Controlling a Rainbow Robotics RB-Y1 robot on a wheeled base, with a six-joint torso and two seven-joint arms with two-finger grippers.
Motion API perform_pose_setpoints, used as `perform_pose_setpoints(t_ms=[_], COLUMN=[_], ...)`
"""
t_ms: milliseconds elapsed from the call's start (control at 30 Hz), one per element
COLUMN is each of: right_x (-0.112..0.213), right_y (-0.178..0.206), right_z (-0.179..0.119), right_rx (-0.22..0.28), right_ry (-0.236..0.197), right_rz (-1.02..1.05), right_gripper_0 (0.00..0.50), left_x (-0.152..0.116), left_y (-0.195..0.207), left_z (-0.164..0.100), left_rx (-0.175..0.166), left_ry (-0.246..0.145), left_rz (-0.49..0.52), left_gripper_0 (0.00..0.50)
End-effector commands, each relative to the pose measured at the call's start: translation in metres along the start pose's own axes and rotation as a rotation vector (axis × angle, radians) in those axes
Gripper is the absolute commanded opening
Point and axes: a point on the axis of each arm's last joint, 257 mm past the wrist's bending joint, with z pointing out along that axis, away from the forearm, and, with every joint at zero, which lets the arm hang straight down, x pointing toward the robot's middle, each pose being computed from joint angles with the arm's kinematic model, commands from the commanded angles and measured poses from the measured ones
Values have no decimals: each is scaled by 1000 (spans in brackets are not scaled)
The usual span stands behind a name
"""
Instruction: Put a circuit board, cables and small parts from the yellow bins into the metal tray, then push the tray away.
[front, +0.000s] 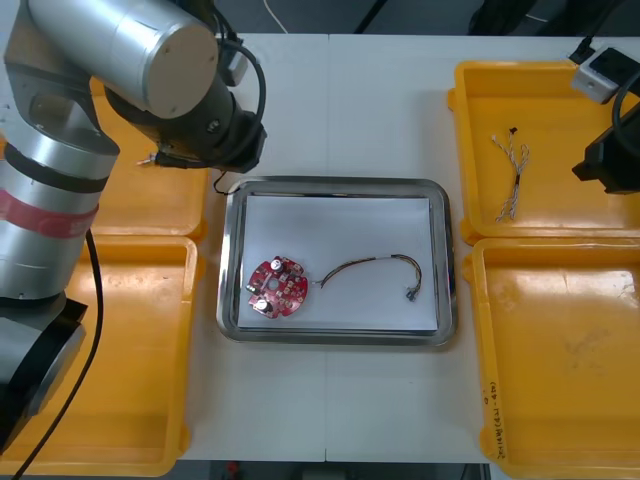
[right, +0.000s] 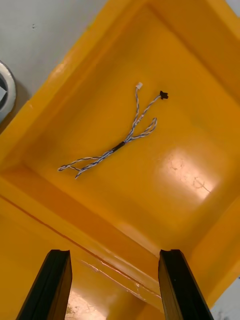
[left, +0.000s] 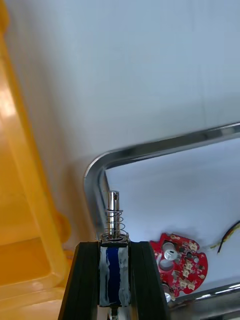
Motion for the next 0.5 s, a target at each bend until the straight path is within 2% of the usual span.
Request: perform_pose_setpoints(t_ms=[33,167,200,400,500], right_x=[15,21,23,21,11], right_y=[-33,-43,-46,-50,-53], right_z=[-13,-13,-13,-6,-3], right_rx=[60,94,105,108,103], right_ry=[6,23,27,38,33], right_rz=[97,141,152,212,243], right_gripper_0=[500,500,500,500,500], left_x=[15,33,34,39,42], left_y=[-32,-37,-39,-50,-53], left_z=[5,23,29,52,63], left_rx=[26,6,10,28,25], left_ry=[28,96,105,124,132], left_rz=[-19,-1,-2,1,3], left_gripper_0=[1,3,2,2,4])
